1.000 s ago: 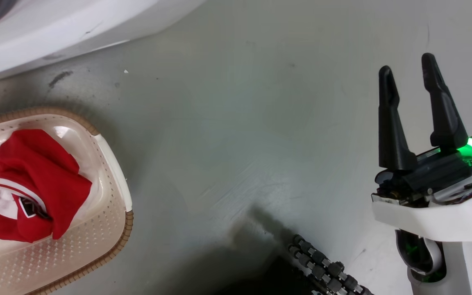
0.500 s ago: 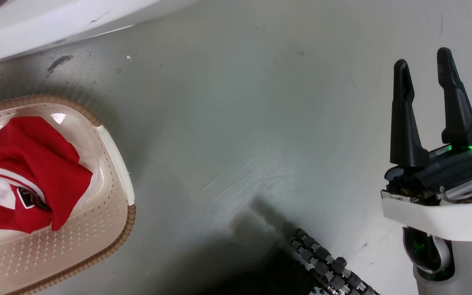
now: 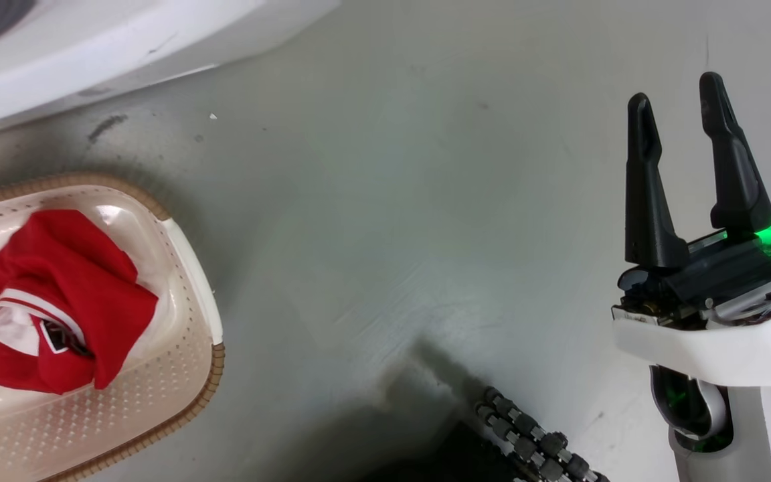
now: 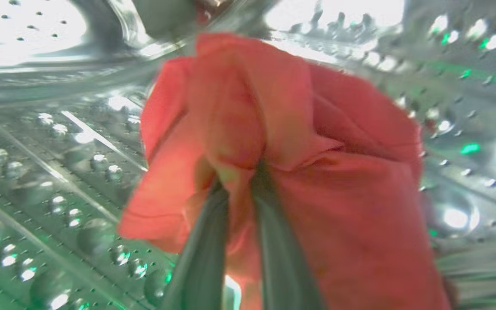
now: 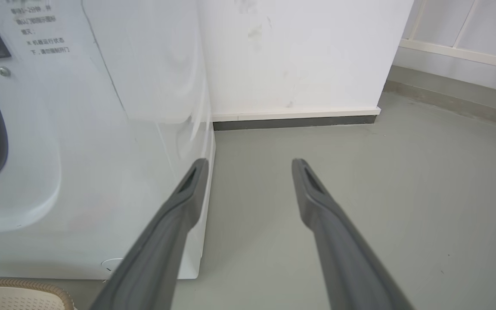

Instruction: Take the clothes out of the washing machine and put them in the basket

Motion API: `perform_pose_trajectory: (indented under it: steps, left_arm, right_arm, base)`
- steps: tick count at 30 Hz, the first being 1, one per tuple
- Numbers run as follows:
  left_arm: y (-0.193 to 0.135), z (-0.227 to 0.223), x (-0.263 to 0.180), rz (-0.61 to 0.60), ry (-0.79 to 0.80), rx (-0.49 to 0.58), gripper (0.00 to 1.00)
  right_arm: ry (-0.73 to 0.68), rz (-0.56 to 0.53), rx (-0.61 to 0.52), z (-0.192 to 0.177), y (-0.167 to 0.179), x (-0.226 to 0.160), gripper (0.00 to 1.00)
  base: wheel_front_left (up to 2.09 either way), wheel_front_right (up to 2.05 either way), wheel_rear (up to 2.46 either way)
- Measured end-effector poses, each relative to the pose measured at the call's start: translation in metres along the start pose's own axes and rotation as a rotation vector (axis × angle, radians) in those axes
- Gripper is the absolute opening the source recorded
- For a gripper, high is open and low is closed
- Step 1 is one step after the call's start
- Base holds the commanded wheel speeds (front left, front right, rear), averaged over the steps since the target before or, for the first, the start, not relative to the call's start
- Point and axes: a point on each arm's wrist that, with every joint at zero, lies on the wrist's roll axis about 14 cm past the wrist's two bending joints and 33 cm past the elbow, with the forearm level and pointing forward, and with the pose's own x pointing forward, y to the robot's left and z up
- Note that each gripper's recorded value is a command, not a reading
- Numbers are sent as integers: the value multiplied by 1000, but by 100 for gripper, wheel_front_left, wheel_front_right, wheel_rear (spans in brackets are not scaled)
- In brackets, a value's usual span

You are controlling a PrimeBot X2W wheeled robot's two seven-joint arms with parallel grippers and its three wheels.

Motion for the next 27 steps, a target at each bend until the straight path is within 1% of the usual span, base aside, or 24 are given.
perform_pose_trajectory:
  steps: [5,13,24,27]
  left_arm:
    - [-3,19,-21,-7,-93,-15,0]
    - [-4,30,-61,-10,-184,-22,0]
    - [-10,27,-119,-13,-305,-42,0]
    - [-13,27,-136,-13,-355,-71,0]
  right_arm:
    - [-36,13,-4,15,4,-2,100]
    - [-82,42,-6,36,15,-11,100]
    - [-145,73,-8,65,27,-30,100]
    - [-158,79,-8,72,29,-36,100]
  base:
    - [0,0,0]
    - [0,0,0]
    - [0,0,0]
    - [0,0,0]
